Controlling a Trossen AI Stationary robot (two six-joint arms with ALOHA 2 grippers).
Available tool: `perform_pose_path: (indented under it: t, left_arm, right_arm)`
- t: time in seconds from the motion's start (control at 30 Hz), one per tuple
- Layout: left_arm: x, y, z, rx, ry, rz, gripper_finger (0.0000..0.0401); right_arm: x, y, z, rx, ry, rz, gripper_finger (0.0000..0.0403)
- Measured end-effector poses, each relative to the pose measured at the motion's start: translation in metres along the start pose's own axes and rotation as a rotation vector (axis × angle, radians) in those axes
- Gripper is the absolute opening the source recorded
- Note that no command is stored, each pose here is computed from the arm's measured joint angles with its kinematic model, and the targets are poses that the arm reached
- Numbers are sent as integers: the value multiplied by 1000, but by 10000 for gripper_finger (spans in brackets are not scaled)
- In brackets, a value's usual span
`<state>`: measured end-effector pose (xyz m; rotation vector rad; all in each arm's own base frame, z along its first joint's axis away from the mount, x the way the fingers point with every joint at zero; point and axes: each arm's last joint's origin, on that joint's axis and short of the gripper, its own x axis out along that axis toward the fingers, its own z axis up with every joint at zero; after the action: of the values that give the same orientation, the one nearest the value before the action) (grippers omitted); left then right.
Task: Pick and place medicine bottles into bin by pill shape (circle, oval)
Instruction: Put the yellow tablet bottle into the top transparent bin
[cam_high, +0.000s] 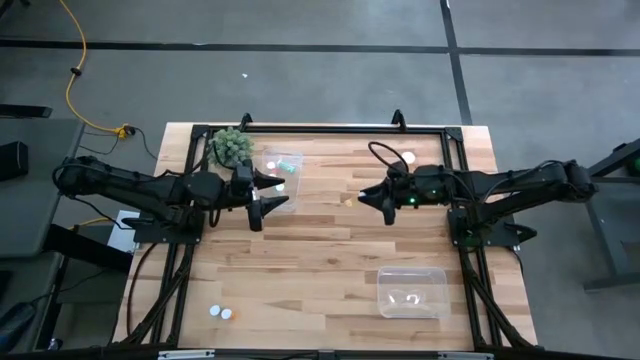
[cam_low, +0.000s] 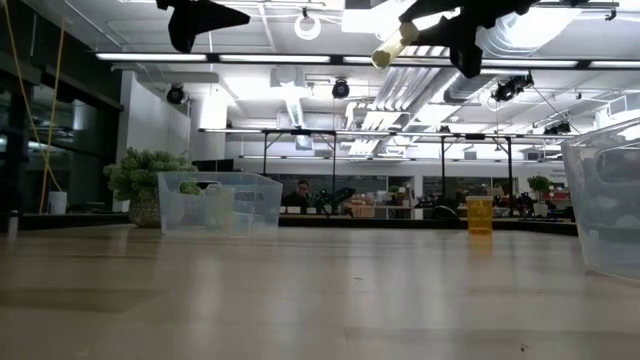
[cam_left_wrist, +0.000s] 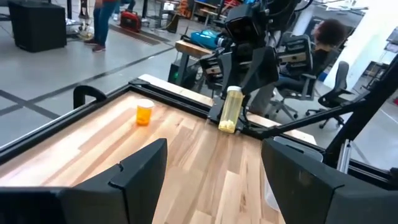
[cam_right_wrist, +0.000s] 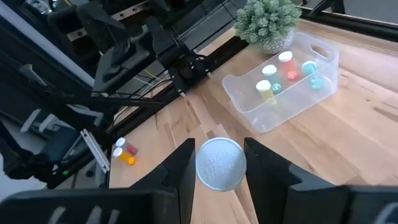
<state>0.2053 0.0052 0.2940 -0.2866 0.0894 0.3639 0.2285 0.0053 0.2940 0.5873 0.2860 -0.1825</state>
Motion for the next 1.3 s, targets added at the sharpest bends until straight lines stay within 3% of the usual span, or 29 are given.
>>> perform_pose_path:
  t: [0.2, 0.3, 0.4, 0.53, 0.8, 1.03, 1.3]
  left_arm:
    - [0, -1, 4, -30, -43, -16, 252]
    - [-7, -5, 22, -86, -192, -91, 252]
    - [-19, -7, 42, -69, -361, -147, 252]
    - [-32, -5, 51, -41, -441, -138, 252]
    - [-47, -1, 59, -62, -497, -128, 252]
    - [-46, 1, 59, -70, -498, -88, 252]
    - [-46, 1, 59, -69, -494, -88, 252]
  right_arm:
    - [0, 1, 2, -2, -34, -10, 103]
    - [4, 7, 11, -53, -96, -13, 103]
    - [15, 15, 30, -150, -147, -66, 103]
    - [45, 20, 57, -242, -149, -105, 103]
    - [128, 11, 83, -368, -22, -113, 103]
    - [193, -19, 86, -349, 170, -223, 103]
    - [239, -49, 75, -316, 353, -285, 103]
